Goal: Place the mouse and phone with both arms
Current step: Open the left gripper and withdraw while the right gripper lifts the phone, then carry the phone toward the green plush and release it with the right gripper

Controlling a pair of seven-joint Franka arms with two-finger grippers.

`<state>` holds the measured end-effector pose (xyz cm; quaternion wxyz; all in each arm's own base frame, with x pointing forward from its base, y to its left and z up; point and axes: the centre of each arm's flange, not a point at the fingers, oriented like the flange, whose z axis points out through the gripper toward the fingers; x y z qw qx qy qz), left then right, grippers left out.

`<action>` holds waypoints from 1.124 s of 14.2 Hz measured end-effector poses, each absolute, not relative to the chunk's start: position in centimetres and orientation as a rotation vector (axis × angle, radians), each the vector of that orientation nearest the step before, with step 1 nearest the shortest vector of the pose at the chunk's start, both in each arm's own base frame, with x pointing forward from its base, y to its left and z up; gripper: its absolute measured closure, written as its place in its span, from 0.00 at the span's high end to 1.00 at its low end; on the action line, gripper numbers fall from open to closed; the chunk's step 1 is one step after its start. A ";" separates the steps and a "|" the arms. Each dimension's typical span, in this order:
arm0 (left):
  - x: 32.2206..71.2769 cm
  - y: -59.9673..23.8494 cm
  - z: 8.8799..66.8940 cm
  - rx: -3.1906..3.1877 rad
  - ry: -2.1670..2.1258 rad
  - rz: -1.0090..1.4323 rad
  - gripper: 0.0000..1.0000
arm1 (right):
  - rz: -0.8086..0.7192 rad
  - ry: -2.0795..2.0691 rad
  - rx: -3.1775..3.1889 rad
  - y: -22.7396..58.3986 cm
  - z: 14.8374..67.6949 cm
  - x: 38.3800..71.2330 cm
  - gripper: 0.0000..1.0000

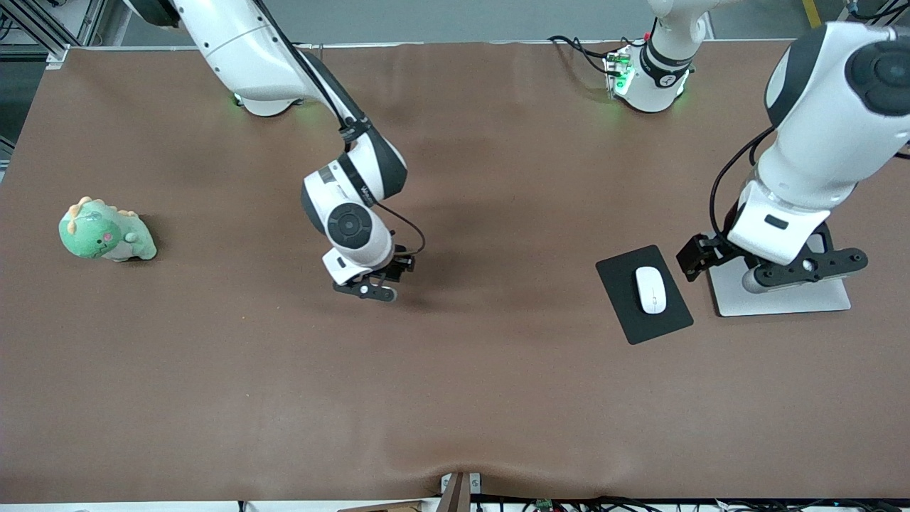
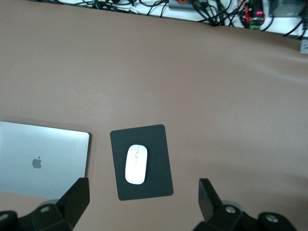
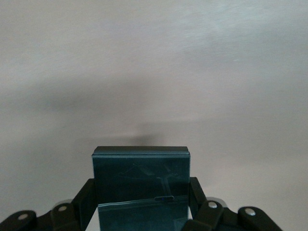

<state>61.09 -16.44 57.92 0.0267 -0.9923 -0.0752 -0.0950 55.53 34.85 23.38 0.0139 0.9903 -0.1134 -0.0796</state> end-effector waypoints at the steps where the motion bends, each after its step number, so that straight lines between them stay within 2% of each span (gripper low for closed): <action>1: 60.4 -16.7 59.1 -3.065 -0.235 -0.305 1.00 | -0.255 -0.370 3.078 33.9 23.5 55.5 0.79; 8: 57.6 -17.0 63.8 -3.083 -0.264 -0.279 1.00 | -0.307 -0.291 3.089 23.1 25.4 55.5 0.79; 16: 54.4 -15.7 67.6 -3.148 -0.240 -0.204 1.00 | -0.309 -0.253 3.114 14.5 27.4 53.3 0.79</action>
